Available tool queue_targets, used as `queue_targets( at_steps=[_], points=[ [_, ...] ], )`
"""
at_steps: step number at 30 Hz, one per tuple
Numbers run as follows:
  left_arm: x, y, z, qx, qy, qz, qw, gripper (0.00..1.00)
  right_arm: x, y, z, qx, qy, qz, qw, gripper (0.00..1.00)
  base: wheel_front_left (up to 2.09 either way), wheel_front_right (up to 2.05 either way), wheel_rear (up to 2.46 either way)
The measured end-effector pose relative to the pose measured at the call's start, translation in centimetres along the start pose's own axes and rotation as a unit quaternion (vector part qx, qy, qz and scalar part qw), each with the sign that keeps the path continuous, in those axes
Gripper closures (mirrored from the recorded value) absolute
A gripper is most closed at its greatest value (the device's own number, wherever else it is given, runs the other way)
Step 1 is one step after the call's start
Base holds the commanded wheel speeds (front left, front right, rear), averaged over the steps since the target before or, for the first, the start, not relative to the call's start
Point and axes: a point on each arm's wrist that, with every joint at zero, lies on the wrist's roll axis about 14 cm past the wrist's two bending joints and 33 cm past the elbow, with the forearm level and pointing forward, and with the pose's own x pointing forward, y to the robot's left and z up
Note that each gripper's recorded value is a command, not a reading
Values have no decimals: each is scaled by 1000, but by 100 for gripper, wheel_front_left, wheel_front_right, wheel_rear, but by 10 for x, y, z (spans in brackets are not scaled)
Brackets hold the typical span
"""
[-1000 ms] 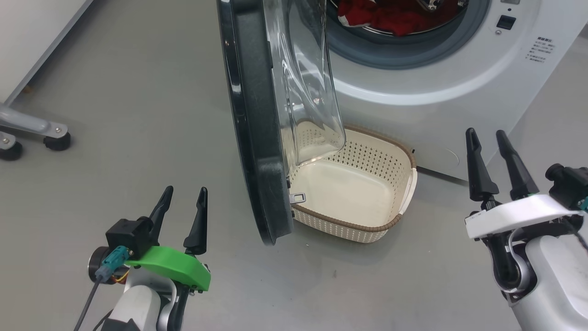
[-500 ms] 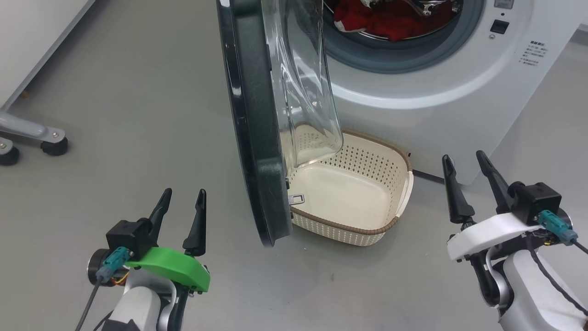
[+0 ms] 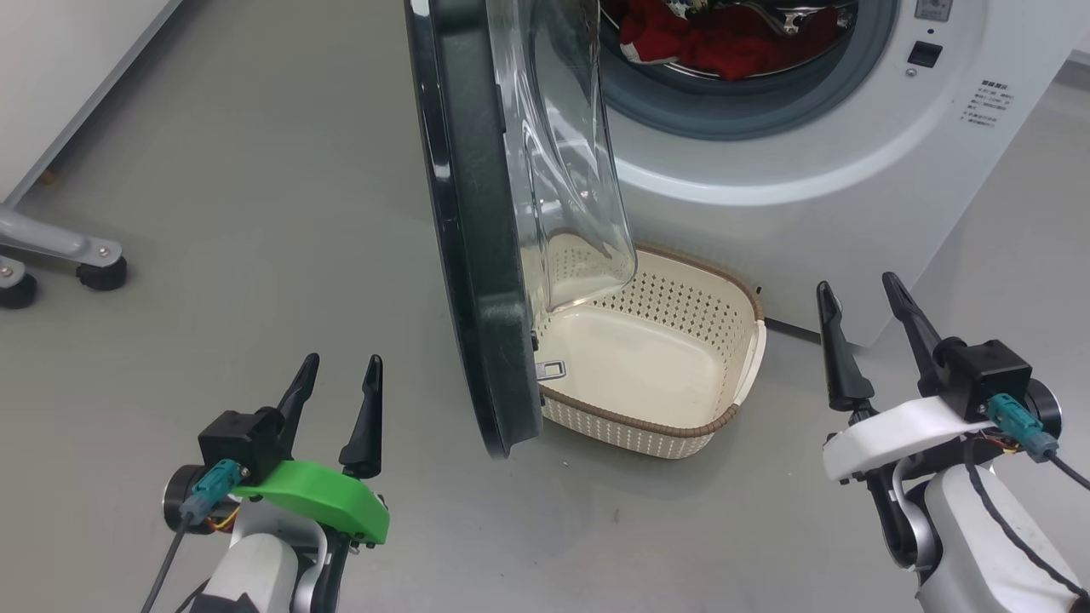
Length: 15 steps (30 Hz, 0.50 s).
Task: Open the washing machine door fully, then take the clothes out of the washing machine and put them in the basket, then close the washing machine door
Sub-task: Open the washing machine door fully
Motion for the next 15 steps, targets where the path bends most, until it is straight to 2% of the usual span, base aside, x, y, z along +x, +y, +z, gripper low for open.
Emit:
queue_targets(
  at_steps=[4, 15],
  points=[
    [0, 0, 0, 0, 0, 1, 1000, 0, -3, 1, -4, -18, 6, 4, 1000, 0, 0, 0, 0],
    [-2, 1, 2, -1, -3, 1, 1000, 0, -7, 3, -7, -17, 7, -6, 1000, 0, 0, 0, 0]
  ],
)
